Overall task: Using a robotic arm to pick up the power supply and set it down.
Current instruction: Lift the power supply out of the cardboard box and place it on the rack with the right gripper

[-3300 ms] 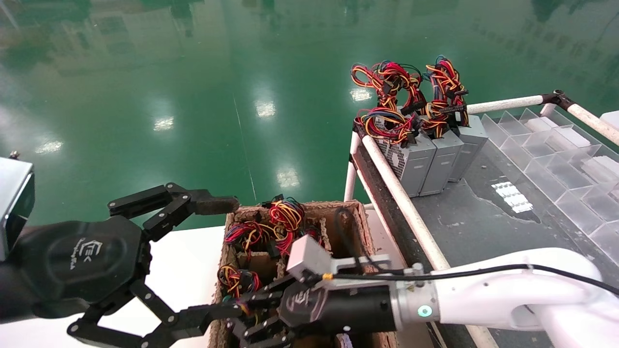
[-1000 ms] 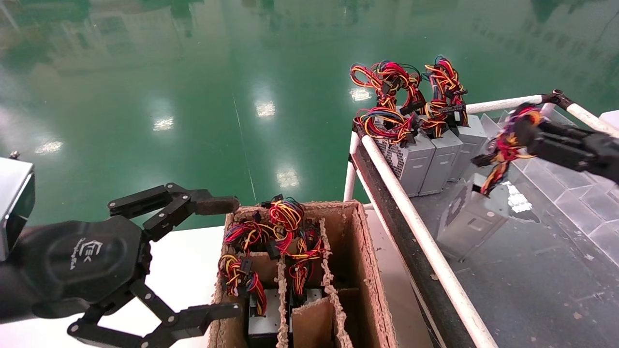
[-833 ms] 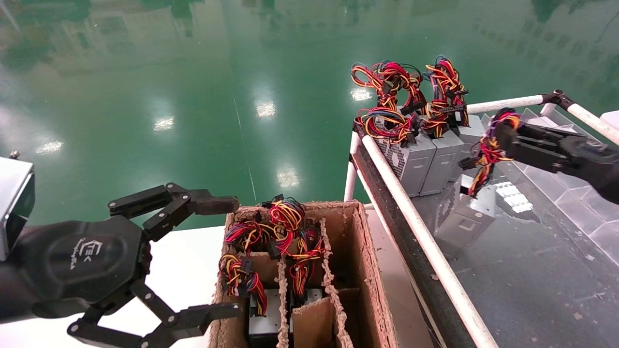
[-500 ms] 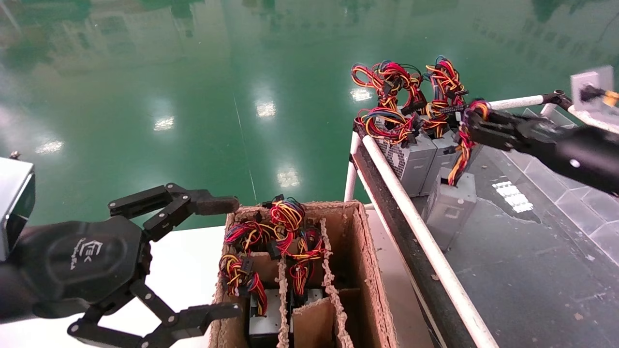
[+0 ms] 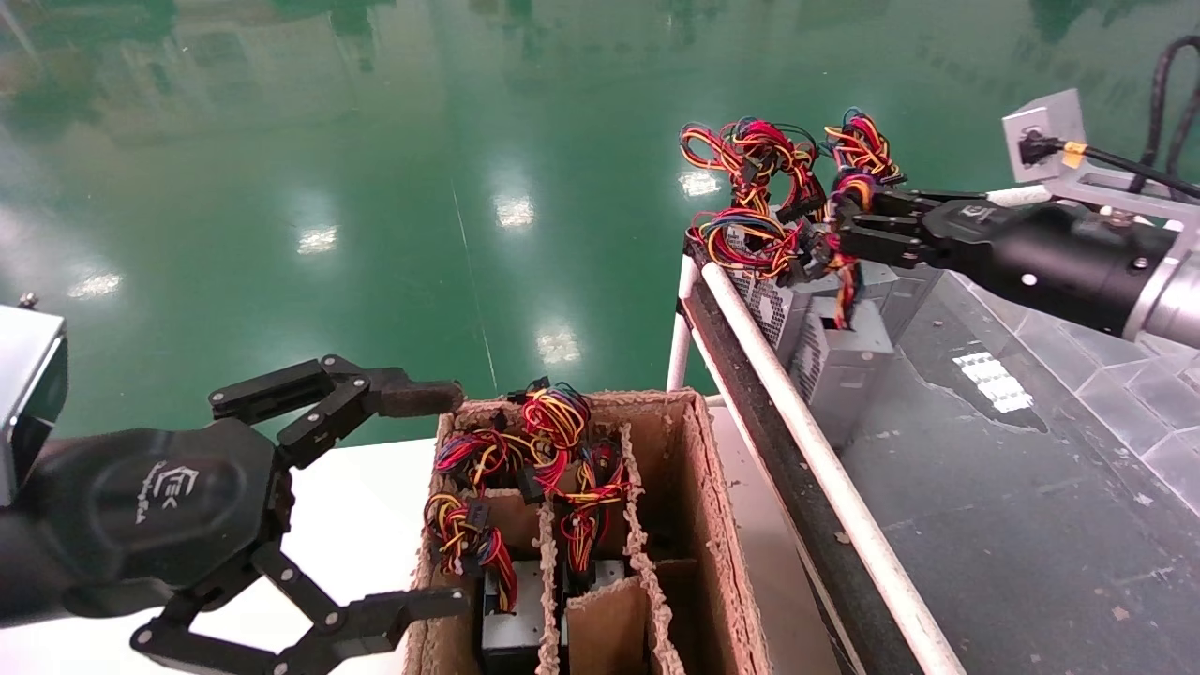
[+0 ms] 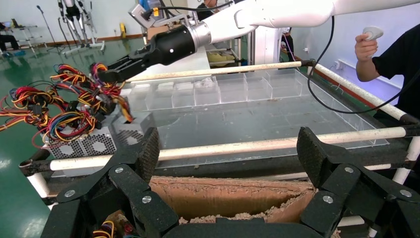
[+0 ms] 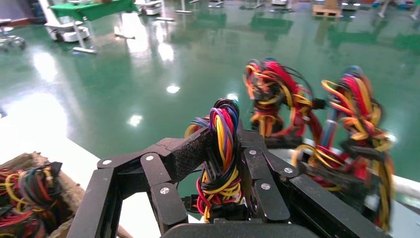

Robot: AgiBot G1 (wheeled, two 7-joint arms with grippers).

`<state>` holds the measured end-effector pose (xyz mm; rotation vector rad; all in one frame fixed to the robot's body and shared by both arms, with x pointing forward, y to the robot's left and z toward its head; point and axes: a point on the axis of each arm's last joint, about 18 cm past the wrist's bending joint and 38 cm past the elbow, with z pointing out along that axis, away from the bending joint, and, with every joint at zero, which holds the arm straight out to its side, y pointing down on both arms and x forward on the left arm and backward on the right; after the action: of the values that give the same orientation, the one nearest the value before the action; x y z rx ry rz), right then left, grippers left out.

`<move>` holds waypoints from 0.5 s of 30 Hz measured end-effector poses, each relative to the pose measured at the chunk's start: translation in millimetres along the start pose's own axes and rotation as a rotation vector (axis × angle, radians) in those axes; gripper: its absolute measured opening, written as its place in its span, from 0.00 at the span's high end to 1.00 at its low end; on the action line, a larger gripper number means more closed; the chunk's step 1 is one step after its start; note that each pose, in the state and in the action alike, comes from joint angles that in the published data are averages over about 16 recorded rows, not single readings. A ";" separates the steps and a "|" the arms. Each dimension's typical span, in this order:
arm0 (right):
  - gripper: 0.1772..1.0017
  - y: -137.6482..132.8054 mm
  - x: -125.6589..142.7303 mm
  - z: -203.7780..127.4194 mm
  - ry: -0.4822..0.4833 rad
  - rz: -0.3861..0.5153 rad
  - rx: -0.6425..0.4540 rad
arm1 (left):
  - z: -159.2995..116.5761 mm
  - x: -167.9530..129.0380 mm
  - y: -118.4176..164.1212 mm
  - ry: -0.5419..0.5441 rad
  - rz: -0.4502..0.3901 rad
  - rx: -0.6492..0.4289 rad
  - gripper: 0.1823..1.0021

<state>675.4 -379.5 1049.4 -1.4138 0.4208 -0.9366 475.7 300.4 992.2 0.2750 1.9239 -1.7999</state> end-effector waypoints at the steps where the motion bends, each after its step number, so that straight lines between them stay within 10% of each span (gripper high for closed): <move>1: 0.96 -1.2 -1.3 2.2 -0.005 -0.004 -0.001 | 0.0 0.0 0.0 0.000 0.000 0.000 0.00; 15: 0.96 -5.7 -9.2 17.0 -0.033 -0.036 -0.021 | 0.0 0.0 0.0 0.000 0.000 0.000 0.00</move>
<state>680.9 -361.0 1055.1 -1.4579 0.3826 -0.9385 475.7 300.4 992.2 0.2750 1.9239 -1.7999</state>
